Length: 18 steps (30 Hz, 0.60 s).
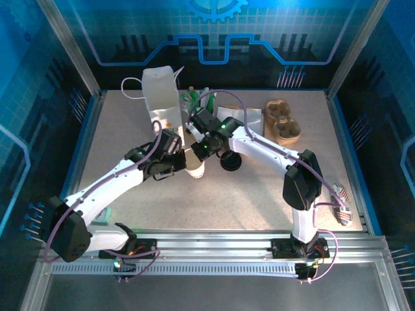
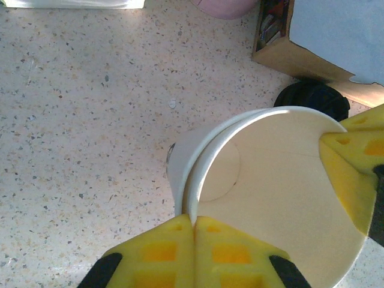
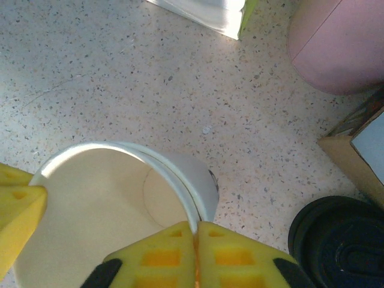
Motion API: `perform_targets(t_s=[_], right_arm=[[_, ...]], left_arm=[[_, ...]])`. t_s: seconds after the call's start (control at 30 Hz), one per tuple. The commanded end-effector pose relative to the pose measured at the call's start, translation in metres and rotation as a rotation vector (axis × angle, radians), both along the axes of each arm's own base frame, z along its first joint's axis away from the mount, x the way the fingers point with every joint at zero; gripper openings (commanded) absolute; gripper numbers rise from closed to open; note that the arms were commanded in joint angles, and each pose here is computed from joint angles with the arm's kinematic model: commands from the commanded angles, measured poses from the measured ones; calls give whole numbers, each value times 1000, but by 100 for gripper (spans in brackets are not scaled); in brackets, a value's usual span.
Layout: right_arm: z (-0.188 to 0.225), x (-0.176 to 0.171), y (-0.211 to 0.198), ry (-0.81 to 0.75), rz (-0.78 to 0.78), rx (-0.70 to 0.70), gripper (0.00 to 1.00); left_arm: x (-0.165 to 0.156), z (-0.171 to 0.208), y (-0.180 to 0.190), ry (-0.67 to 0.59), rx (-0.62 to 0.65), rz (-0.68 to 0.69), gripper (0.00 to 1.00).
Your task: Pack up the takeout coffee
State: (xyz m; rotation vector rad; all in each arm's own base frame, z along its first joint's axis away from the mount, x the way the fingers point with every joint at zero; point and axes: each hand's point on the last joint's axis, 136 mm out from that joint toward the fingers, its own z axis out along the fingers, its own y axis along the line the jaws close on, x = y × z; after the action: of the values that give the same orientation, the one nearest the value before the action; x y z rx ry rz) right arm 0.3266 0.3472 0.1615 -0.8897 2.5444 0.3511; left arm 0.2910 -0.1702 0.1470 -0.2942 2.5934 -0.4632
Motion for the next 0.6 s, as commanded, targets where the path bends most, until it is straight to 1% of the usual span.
perform_targets(t_s=[0.0, 0.1, 0.17, 0.23, 0.3, 0.4, 0.57], right_arm=[[36, -11, 7, -14, 28, 105, 21], [48, -8, 2, -20, 8, 145, 32], [52, -5, -5, -13, -17, 171, 42], [56, -2, -12, 3, -49, 212, 48], [60, 1, -20, 18, -91, 264, 50], [63, 4, -35, 45, -178, 372, 50], [54, 2, -46, 136, -286, 612, 48]], left_arm=[[3, 9, -11, -20, -18, -34, 0], [3, 8, -10, -9, -18, -18, 0], [2, 6, -10, 3, -17, -12, 0], [2, 6, -10, 8, -21, -4, 0], [2, 7, -9, 11, -22, 2, 0], [3, 9, -7, 7, -22, 23, 0], [4, 11, -6, 16, -30, 54, 0]])
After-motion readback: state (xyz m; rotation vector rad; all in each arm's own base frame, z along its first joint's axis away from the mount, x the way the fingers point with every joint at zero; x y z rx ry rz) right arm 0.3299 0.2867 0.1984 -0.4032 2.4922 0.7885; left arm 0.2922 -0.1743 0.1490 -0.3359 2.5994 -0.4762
